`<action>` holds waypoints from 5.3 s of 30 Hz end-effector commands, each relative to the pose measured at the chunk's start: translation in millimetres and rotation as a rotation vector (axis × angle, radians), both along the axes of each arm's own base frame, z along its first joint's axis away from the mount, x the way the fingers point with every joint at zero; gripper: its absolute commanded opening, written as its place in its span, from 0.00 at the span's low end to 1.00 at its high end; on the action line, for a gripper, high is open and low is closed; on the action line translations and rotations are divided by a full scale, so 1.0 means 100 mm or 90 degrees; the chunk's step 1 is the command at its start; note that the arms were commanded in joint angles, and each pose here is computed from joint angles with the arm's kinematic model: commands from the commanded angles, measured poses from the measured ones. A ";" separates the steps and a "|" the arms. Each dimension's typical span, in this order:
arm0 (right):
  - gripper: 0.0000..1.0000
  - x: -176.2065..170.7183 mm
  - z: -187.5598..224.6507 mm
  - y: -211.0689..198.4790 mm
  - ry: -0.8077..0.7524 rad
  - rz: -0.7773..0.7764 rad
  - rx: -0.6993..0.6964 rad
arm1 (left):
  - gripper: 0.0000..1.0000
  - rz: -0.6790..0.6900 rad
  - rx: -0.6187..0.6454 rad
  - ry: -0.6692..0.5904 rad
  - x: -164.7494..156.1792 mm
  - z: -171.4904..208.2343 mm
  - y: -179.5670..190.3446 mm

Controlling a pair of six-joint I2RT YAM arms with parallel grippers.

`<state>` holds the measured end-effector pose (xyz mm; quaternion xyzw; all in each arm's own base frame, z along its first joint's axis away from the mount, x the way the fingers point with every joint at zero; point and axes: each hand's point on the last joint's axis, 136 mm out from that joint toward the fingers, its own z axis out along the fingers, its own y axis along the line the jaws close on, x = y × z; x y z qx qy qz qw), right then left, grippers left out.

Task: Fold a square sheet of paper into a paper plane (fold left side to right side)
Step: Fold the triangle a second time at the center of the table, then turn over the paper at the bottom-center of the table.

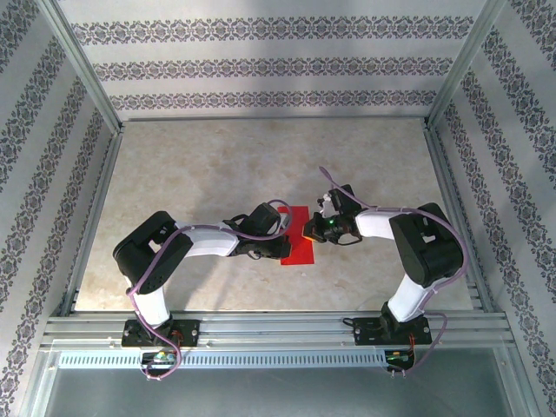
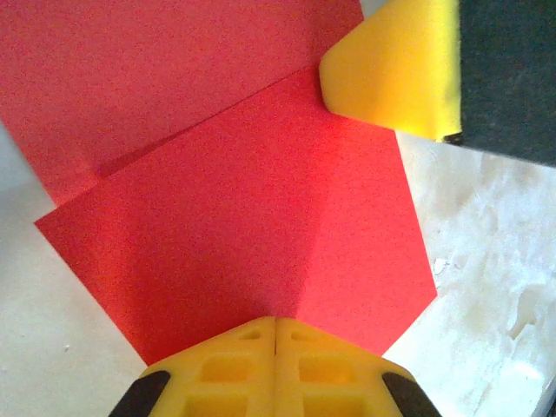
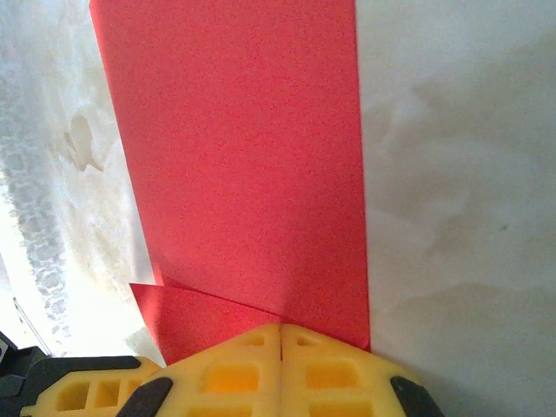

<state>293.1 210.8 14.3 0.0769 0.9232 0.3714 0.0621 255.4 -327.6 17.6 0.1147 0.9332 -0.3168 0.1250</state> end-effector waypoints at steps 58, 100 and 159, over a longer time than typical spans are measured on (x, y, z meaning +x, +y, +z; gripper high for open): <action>0.00 -0.21 -0.34 -0.06 0.050 -0.013 -0.050 | 0.00 -0.037 0.006 0.044 0.08 -0.08 -0.22; 0.00 -0.09 -0.07 0.02 0.025 -0.005 -0.004 | 0.04 -0.041 -0.024 0.002 -0.55 0.09 0.29; 0.79 -0.51 0.99 -0.58 -0.209 -0.092 0.108 | 0.01 0.077 -0.127 -0.094 0.54 0.47 0.23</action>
